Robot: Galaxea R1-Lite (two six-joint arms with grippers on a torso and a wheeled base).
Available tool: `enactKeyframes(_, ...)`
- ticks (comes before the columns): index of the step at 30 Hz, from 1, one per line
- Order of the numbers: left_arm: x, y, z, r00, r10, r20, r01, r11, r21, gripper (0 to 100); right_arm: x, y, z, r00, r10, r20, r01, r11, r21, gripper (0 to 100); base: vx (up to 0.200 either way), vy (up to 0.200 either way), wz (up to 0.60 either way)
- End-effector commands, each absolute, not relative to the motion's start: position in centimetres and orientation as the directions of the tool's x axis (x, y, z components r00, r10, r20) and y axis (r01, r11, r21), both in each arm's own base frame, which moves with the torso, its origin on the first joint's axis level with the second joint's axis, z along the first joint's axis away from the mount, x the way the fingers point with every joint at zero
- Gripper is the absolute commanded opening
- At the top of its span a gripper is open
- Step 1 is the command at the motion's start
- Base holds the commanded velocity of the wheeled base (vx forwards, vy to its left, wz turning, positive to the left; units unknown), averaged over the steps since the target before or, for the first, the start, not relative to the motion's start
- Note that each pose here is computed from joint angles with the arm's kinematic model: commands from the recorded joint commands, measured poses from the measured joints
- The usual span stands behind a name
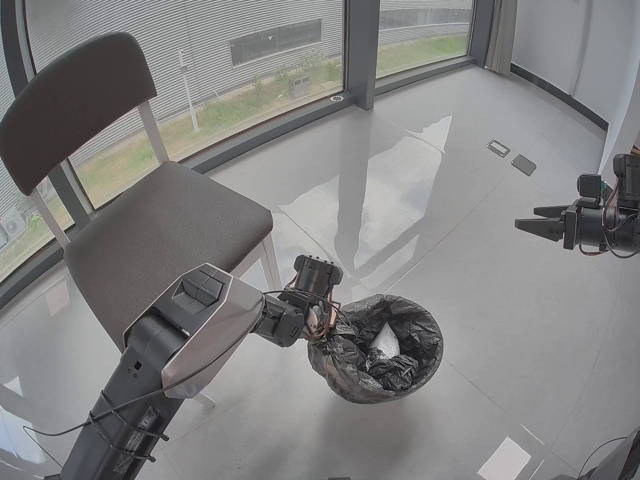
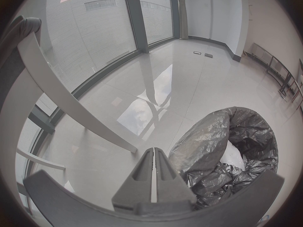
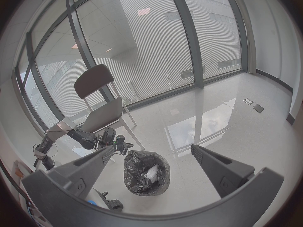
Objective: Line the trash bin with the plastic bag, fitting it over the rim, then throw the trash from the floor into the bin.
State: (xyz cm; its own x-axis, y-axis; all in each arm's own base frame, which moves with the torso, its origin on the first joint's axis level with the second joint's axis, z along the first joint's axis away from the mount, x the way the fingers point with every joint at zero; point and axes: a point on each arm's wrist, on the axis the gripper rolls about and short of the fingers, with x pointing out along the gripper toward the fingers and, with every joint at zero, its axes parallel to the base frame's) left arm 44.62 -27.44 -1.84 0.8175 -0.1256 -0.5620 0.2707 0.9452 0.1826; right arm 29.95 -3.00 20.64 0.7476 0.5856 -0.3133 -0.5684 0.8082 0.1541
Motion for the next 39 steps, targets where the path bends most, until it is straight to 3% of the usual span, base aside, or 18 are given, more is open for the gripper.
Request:
enactKeyframes(1, 44.7, -27.8, -2.1, 0.818, -0.128, -0.561, 0.268, 0.948, 0.174, 0, 30.0, -3.0, 20.5, 0.746, 0.587, -0.316, -0.569, 0.807, 0.156, 100, 0.000, 0.000, 0.00)
enactKeyframes(10, 42.8, -29.5, 0.1, 0.829, -0.145, -0.540, 0.266, 0.952, 0.154, 0, 30.0, -3.0, 20.5, 0.747, 0.585, -0.315, -0.569, 0.808, 0.152, 100, 0.000, 0.000, 0.00)
enactKeyframes(11, 42.6, -29.6, 0.4, 0.828, -0.150, -0.540, 0.272, 0.950, 0.153, 100, 30.0, -3.0, 20.5, 0.747, 0.585, -0.315, -0.570, 0.808, 0.150, 100, 0.000, 0.000, 0.00)
enactKeyframes(18, 41.5, -29.5, 3.1, 0.840, -0.158, -0.520, 0.267, 0.953, 0.143, 100, 30.0, -2.9, 20.4, 0.743, 0.588, -0.319, -0.572, 0.806, 0.152, 100, 0.000, 0.000, 0.00)
enactKeyframes(25, 36.9, -26.2, 15.6, 0.903, -0.202, -0.380, 0.251, 0.964, 0.084, 100, 28.9, -2.8, 18.8, 0.757, 0.538, -0.369, -0.530, 0.837, 0.134, 100, 0.000, 0.000, 0.00)
enactKeyframes(26, 36.8, -26.1, 15.8, 0.904, -0.203, -0.376, 0.251, 0.965, 0.082, 100, 28.9, -2.8, 18.9, 0.759, 0.536, -0.369, -0.528, 0.839, 0.132, 100, 0.000, 0.000, 0.00)
enactKeyframes(27, 35.0, -24.8, 19.4, 0.922, -0.218, -0.319, 0.248, 0.967, 0.056, 100, 28.2, -2.7, 19.9, 0.783, 0.514, -0.350, -0.511, 0.853, 0.108, 100, 0.000, 0.000, 0.00)
enactKeyframes(31, 30.3, -20.9, 25.7, 0.952, -0.225, -0.207, 0.228, 0.974, -0.009, 100, 25.3, -2.1, 22.7, 0.813, 0.510, -0.279, -0.520, 0.853, 0.043, 100, 0.000, 0.000, 0.00)
enactKeyframes(32, 30.3, -20.9, 25.7, 0.952, -0.225, -0.207, 0.228, 0.974, -0.009, 100, 25.3, -2.1, 22.7, 0.813, 0.510, -0.279, -0.520, 0.853, 0.043, 100, 0.000, 0.000, 0.00)
enactKeyframes(37, 24.0, -12.3, 30.7, 0.989, -0.125, -0.078, 0.119, 0.989, -0.084, 100, 18.6, -0.6, 24.6, 0.849, 0.486, -0.206, -0.503, 0.864, -0.034, 100, 0.000, 0.000, 0.00)
enactKeyframes(39, 23.0, -11.1, 31.2, 0.992, -0.108, -0.060, 0.102, 0.991, -0.090, 100, 17.5, -0.5, 24.6, 0.860, 0.468, -0.203, -0.487, 0.872, -0.051, 100, 0.000, 0.000, 0.00)
